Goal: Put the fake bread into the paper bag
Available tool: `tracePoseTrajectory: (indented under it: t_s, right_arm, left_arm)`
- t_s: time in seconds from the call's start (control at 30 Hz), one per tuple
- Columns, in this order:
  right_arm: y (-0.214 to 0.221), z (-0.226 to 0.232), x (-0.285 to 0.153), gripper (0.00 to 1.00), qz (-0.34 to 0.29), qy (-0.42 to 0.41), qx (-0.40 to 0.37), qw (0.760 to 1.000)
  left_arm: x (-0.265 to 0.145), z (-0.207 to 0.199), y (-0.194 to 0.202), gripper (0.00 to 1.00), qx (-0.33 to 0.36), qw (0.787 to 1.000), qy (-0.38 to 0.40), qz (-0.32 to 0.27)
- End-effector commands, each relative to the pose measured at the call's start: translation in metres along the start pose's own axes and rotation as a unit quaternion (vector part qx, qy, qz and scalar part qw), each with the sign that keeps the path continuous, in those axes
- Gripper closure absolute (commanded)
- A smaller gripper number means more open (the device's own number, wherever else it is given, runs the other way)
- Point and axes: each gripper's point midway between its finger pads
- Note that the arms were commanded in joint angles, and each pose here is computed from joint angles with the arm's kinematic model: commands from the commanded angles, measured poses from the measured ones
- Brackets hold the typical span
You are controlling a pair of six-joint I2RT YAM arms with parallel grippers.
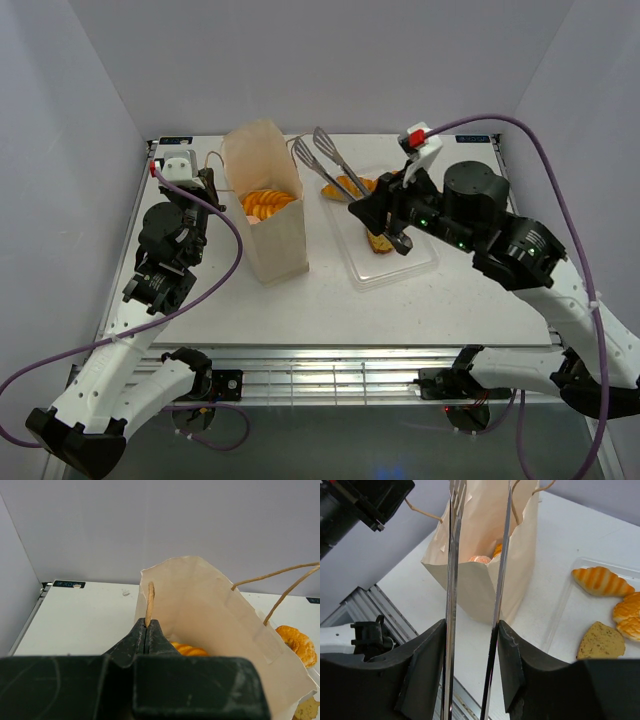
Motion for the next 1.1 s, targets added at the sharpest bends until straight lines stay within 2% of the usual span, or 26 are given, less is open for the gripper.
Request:
tracePoseTrajectory:
  t_s: [0.0, 0.1, 0.13, 0.3, 0.33, 0.43, 0.57, 0.77, 0.83, 1.07]
  right_arm:
    - [-0.012, -0.016, -0.03, 0.5, -0.047, 0.05, 0.03, 0.997]
    - [0.002, -0.031, -0.05, 0.5, -0.052, 0.089, 0.051, 0.993]
    - [0.023, -0.034, -0.047, 0.49, -0.034, 0.099, 0.054, 0.993]
    - [0.072, -0.049, -0.064, 0.48, -0.022, 0.142, 0.099, 0.985]
    - [0.098, -0.053, -0.058, 0.49, 0.003, 0.154, 0.101, 0.983]
    - [0.132, -0.062, -0.056, 0.48, 0.027, 0.181, 0.111, 0.977]
    - [0.195, -0.08, -0.044, 0.48, 0.094, 0.233, 0.115, 0.961]
    - [0.242, -0.119, -0.042, 0.45, 0.15, 0.294, 0.149, 0.932]
    - [0.26, -0.122, -0.039, 0.45, 0.17, 0.287, 0.158, 0.929]
    - [0.28, -0.132, -0.023, 0.44, 0.179, 0.269, 0.184, 0.928]
  left_arm:
    - [-0.002, 0.001, -0.001, 1.0, 0.003, 1.0, -0.001, -0.004]
    - [-0.002, 0.001, -0.003, 1.0, 0.003, 1.0, -0.002, -0.005]
    - [-0.002, 0.001, -0.002, 1.0, 0.003, 1.0, -0.003, -0.005]
    - [-0.002, 0.0, -0.002, 1.0, 0.003, 1.0, 0.0, -0.004]
    - [-0.001, 0.0, -0.001, 1.0, 0.004, 1.0, 0.0, -0.003]
    - [-0.002, 0.0, -0.001, 1.0, 0.003, 1.0, 0.001, -0.002]
    - [-0.002, 0.0, -0.003, 1.0, 0.002, 1.0, 0.0, -0.006]
    - [-0.004, 0.001, -0.006, 1.0, 0.001, 1.0, 0.0, -0.008]
    - [-0.005, 0.001, -0.007, 1.0, 0.0, 1.0, -0.001, -0.011]
    - [-0.005, 0.001, -0.008, 1.0, -0.001, 1.0, 0.001, -0.012]
Point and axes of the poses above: each gripper's point midway between its finger pads, its own x axis out along the fingers, its own z axis along the line the jaws close on, y = z × x, and after that the axes turned 10 degrees about -x, right-handed
